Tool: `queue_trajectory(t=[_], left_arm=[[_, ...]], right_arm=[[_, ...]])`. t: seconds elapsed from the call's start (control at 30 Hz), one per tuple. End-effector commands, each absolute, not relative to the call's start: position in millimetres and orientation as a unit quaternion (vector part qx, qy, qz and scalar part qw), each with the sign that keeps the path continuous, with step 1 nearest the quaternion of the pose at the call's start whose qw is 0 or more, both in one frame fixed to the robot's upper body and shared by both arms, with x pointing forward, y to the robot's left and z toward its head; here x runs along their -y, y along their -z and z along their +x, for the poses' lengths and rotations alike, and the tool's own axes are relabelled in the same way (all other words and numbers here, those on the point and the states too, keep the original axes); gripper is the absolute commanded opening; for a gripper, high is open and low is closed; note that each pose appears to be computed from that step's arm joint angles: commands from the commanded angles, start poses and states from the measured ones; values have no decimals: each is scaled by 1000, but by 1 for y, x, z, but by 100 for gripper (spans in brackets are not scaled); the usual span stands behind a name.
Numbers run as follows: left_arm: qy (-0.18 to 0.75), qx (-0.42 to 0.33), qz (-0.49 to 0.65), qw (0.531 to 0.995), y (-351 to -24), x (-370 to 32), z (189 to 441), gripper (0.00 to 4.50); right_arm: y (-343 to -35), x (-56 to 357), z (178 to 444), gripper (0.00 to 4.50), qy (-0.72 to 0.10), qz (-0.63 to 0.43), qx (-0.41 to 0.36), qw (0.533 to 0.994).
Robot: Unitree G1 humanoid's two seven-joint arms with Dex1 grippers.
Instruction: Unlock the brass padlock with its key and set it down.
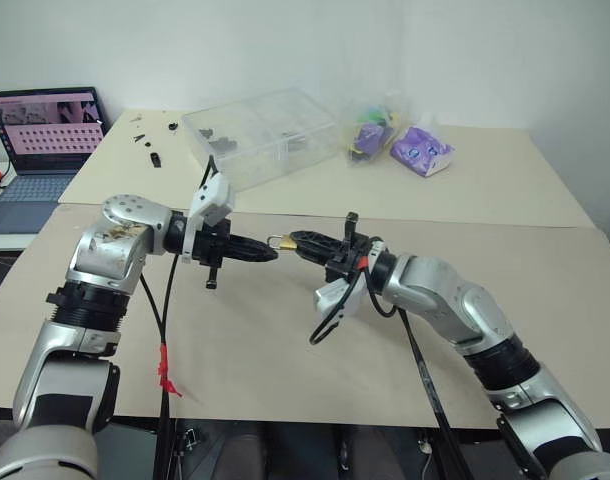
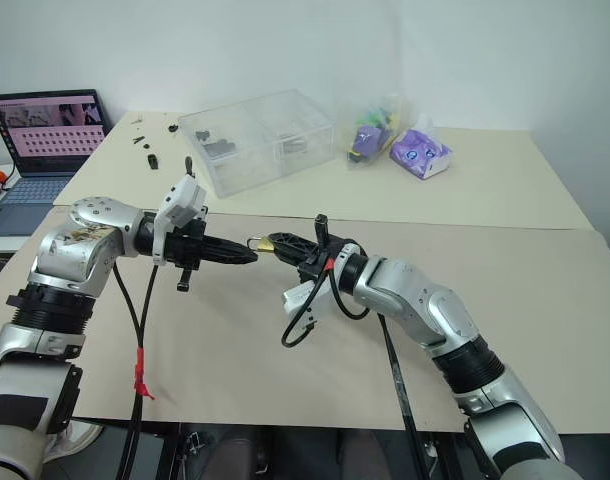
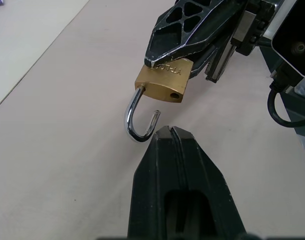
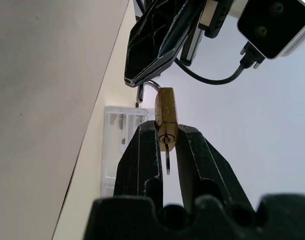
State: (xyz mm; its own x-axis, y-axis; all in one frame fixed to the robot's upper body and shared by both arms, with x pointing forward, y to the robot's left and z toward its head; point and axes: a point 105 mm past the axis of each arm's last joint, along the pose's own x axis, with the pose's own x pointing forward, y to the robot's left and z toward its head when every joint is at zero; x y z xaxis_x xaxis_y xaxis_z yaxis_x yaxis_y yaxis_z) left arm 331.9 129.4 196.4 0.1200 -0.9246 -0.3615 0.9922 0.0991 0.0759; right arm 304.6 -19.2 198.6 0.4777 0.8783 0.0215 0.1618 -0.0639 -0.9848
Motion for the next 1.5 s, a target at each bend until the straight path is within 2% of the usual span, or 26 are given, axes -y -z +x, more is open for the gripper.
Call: queue_trajectory(t=[0.03, 0.67, 0.9, 1.0, 1.07, 1.23, 1.37, 1.5], left_arm=[[651, -86, 170, 735, -210, -128, 334, 0], [647, -79, 172, 738, -212, -127, 337, 0], [633, -101, 195, 743, -200, -142, 334, 0], [630, -111, 202, 741, -193, -148, 329, 0], [632, -123, 210, 736, -190, -154, 322, 0], [652, -125, 234, 710, -192, -155, 300, 0], [667, -131, 265, 684, -184, -154, 282, 0], [675, -140, 266, 674, -178, -154, 273, 0]], right_arm=[[-214, 17, 292, 7, -311, -638, 425, 561], [-204, 16, 288, 7, -333, -629, 409, 571], [-209, 32, 298, 7, -315, -622, 389, 602], [-194, 38, 299, 7, -335, -612, 360, 620], [-168, 42, 294, 7, -372, -608, 330, 619], [-126, 46, 280, 7, -446, -588, 283, 612], [-114, 40, 270, 7, -492, -567, 274, 601], [-111, 36, 275, 7, -510, -557, 261, 601]])
